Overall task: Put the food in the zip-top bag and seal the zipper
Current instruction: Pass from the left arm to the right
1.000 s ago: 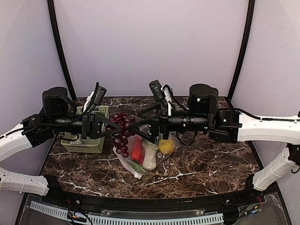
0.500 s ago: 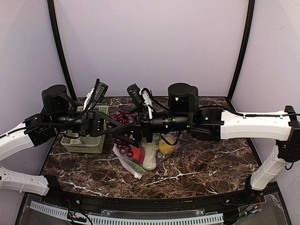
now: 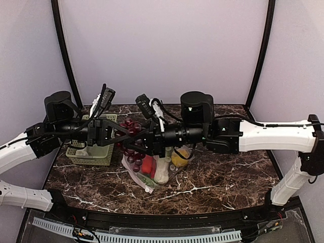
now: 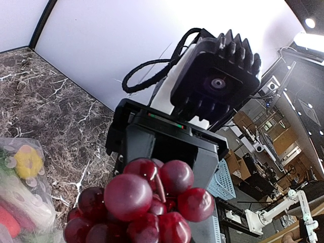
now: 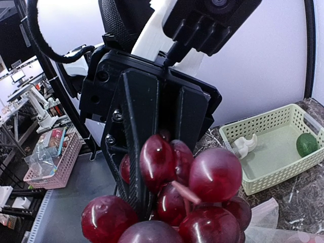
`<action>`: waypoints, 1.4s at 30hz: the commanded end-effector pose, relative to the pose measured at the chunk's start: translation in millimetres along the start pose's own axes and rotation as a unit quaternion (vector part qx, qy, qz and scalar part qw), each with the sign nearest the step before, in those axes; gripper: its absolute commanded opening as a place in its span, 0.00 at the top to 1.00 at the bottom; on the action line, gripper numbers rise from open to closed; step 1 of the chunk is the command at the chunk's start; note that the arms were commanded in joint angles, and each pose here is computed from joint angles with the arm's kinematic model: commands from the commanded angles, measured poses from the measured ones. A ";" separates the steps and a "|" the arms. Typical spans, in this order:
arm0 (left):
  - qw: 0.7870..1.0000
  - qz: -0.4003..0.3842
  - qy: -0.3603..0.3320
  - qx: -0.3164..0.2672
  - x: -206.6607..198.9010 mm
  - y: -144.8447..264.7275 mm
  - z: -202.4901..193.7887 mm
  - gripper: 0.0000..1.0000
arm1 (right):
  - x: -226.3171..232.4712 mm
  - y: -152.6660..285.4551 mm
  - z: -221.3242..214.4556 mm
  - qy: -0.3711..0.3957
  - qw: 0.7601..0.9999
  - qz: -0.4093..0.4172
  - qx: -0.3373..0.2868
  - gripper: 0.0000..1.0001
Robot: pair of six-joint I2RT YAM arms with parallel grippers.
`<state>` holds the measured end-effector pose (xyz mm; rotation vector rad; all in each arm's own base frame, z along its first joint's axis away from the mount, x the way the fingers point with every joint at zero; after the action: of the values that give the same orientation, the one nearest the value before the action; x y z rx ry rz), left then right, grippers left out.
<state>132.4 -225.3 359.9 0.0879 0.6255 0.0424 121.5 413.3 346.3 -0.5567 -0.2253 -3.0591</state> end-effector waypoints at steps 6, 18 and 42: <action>0.999 0.020 -0.004 -0.050 -7.9 8.3 15.4 0.86 | 2.0 13.4 -2.1 0.001 0.999 -0.030 -0.023 0.97; 0.988 0.141 0.015 -0.060 10.9 35.1 -19.4 0.17 | -14.1 39.8 1.1 -0.042 0.986 -0.142 -0.076 1.00; 0.914 0.294 0.259 -0.102 134.3 40.6 -172.0 0.48 | -15.8 54.3 14.8 -0.053 0.978 -0.165 -0.114 1.00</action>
<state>129.9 -152.4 141.3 0.1223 1.1114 0.7824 142.9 367.0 335.6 -0.7926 -0.1410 -3.4052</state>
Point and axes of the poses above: each gripper's point midway between its finger pads, its own y axis back along the fingers, its own x axis along the line the jaws close on, z = x × y, the point moved 8 cm from there along y, back along the fingers, and after that the axes turned 4 degrees about -y, right-handed, at the moved point
